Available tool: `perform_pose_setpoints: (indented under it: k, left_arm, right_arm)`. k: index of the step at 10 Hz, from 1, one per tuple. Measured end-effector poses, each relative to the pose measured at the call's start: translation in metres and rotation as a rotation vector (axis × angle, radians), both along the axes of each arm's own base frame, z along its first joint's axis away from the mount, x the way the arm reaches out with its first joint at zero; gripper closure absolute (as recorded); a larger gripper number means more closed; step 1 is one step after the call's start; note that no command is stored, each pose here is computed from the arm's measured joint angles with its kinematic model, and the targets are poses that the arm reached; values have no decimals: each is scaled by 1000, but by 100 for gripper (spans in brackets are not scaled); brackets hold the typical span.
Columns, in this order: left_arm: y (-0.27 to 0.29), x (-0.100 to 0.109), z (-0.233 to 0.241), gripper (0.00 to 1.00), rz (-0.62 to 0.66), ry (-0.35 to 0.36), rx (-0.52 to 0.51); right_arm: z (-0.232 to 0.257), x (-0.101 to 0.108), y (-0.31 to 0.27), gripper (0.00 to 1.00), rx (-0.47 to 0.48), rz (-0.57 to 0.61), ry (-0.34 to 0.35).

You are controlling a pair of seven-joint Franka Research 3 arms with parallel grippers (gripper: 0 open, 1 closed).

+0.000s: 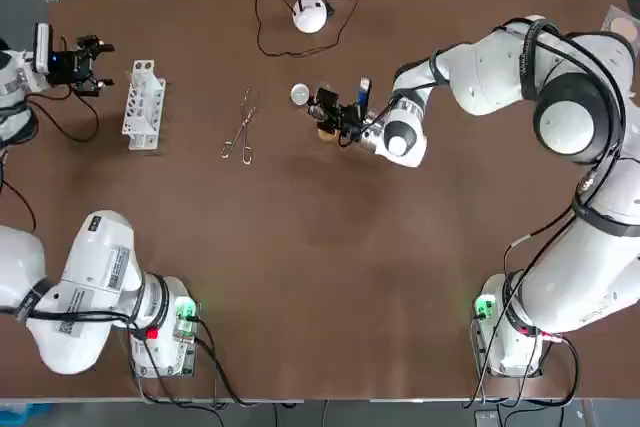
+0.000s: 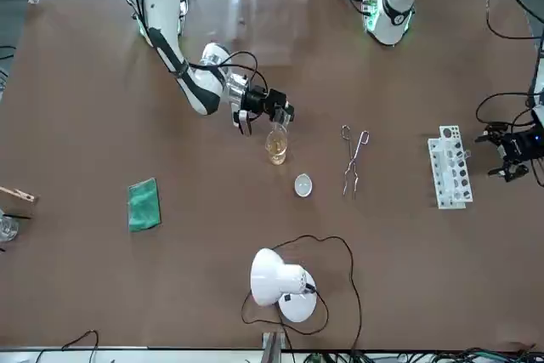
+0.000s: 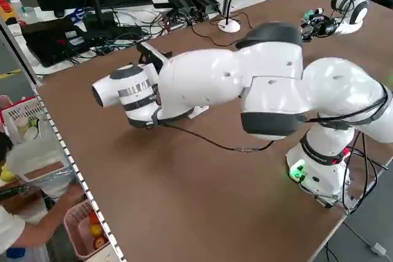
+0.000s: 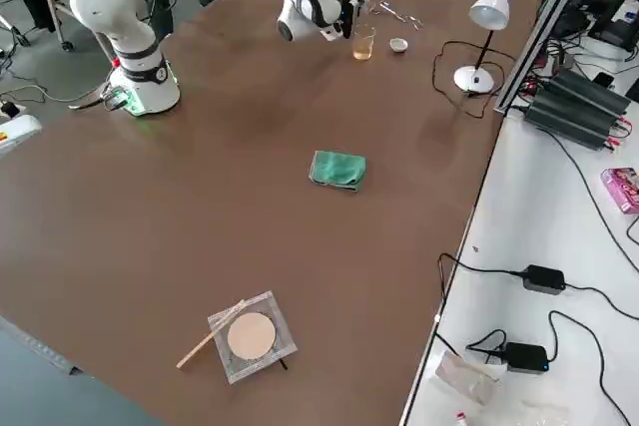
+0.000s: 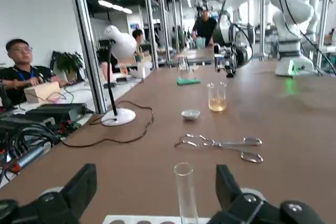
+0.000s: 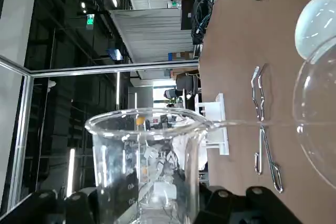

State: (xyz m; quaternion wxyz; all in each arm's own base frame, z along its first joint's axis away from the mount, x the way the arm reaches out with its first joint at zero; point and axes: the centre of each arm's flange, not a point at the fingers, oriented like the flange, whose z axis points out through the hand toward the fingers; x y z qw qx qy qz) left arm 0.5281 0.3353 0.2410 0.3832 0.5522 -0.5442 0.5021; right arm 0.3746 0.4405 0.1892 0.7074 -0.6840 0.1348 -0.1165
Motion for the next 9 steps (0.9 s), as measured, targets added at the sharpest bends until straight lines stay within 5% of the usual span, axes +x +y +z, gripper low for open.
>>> perform_pose_setpoints:
  k: [2, 6, 9]
  left_arm:
    - [-2, 9, 45, 0, -21, 20, 132]
    - [-69, 59, 144, 0, -22, 38, 388]
    - [-163, 87, 200, 0, -51, 157, 600]
  right_arm:
    - [0, 2, -1, 62, 10, 0, 26]
    - [0, 4, -3, 62, 37, 9, 98]
    - [0, 7, -6, 62, 63, 12, 167]
